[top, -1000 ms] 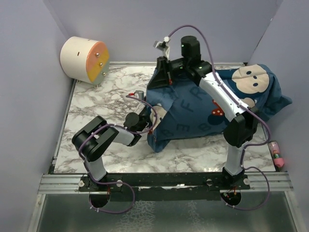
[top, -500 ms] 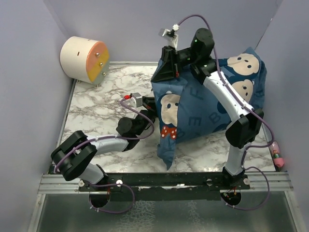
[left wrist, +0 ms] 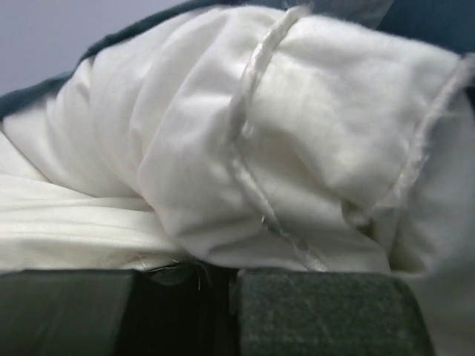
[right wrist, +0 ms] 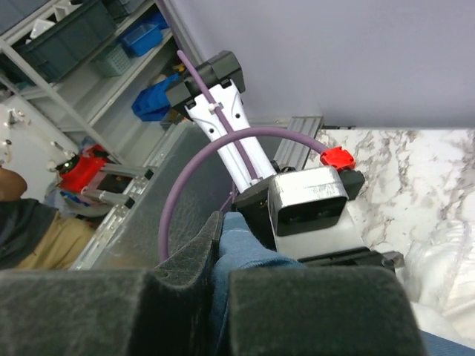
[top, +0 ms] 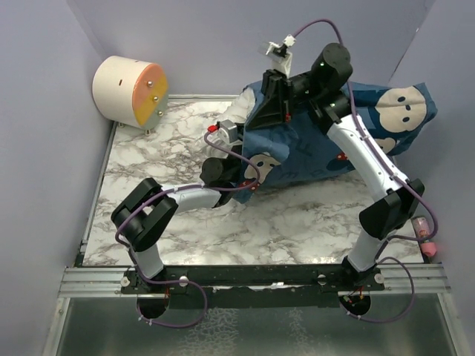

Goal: Put the pillow into the pillowcase
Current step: Stuff the pillow into the pillowcase.

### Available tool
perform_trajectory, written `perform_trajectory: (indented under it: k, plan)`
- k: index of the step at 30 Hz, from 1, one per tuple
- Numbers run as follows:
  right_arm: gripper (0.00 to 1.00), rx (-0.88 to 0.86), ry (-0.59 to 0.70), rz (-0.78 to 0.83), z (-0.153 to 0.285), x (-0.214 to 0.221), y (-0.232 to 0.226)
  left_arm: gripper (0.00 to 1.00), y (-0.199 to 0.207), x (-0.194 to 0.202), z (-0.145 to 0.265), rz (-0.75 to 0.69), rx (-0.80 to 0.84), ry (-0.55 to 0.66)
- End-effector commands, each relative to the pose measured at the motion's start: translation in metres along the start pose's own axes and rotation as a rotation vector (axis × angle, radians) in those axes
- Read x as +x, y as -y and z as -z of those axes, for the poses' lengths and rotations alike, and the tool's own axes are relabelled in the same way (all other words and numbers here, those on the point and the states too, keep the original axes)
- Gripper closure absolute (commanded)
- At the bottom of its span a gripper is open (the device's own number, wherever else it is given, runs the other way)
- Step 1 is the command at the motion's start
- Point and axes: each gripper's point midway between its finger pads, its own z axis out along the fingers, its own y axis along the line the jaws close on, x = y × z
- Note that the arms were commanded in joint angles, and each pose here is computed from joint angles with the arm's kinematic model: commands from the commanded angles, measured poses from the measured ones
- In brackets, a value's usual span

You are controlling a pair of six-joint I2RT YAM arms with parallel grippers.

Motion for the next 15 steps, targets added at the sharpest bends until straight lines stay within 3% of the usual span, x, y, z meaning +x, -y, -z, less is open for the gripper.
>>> perform_trajectory:
  k: [1,5,8,10,13,15]
  plan:
    - [1.00,0.025,0.010,0.166,0.014,-0.019,-0.027,1.00,0.053,-0.026,-0.027,-0.106,0.160,0.030]
    - [1.00,0.152,0.044,0.188,0.059,-0.003,0.027,1.00,0.041,-0.018,-0.031,-0.282,0.208,-0.101]
    - [0.99,0.221,0.023,0.239,0.045,0.047,0.051,1.00,0.013,0.022,0.006,-0.325,0.226,-0.275]
    - [0.97,0.248,-0.016,0.265,0.031,0.093,0.055,1.00,-0.006,0.045,0.042,-0.283,0.207,-0.378]
    - [0.94,0.176,-0.022,0.272,0.019,0.146,0.027,0.89,-0.015,0.064,0.091,-0.167,0.181,-0.457]
    - [0.81,0.147,-0.025,0.308,0.015,0.169,0.008,0.81,-0.010,0.067,0.117,-0.079,0.170,-0.502]
